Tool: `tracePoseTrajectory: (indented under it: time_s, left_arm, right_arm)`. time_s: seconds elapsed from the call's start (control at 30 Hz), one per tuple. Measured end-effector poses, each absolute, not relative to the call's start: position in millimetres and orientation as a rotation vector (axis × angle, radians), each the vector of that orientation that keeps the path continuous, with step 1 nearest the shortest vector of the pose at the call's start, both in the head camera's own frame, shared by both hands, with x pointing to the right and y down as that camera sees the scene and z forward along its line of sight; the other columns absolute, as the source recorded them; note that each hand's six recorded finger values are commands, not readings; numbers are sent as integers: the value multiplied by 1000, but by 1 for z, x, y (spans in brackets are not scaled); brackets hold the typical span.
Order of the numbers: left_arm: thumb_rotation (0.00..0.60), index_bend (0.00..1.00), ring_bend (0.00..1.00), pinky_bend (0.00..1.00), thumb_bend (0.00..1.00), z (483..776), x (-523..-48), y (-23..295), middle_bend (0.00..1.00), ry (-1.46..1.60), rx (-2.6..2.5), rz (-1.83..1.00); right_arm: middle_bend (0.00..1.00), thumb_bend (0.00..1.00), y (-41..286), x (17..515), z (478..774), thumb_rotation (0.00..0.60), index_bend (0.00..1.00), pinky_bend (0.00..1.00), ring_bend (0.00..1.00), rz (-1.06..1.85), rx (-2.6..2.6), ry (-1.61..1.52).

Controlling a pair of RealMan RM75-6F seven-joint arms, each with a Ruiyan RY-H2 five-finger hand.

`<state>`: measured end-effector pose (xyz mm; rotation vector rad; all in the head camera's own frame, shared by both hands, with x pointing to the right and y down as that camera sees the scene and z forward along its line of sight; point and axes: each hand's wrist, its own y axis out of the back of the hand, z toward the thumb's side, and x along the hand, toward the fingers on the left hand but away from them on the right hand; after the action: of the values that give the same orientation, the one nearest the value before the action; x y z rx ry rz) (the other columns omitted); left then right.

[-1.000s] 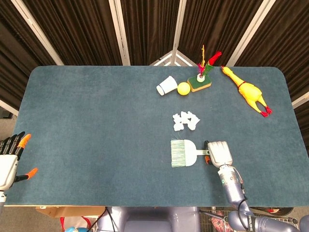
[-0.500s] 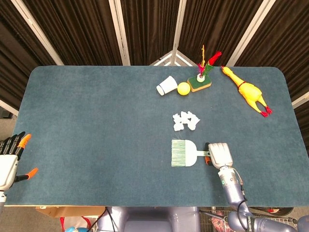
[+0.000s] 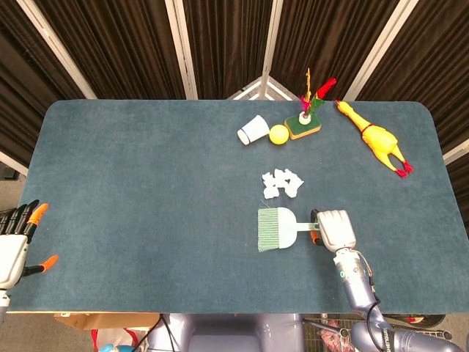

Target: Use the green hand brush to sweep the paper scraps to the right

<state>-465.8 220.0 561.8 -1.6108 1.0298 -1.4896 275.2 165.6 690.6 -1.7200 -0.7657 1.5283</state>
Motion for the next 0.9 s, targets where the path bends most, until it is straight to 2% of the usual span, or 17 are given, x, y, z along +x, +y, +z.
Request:
tracePoseTrajectory:
  time_s: [0.2,0.5,0.67,0.9]
  left_arm:
    - [600,0,0,21,0,562,-466,220,0,1033,-1614,-1489]
    - [600,0,0,21,0,561,-467,219,0,1039,-1624,-1489]
    - [600,0,0,21,0,561,-468,218,0,1045,-1628,-1490]
    - [600,0,0,21,0,560,-471,218,0,1055,-1626,-1499]
  right_arm:
    - [909,501,143,264,662,600,718,813,942,1468,-1689,-776]
    - [909,501,114,239,638,600,718,812,942,1423,-1639,-741]
    - [909,501,99,226,639,600,718,812,941,1423,-1617,-714]
    - [909,501,76,212,659,600,718,812,942,1475,-1547,-644]
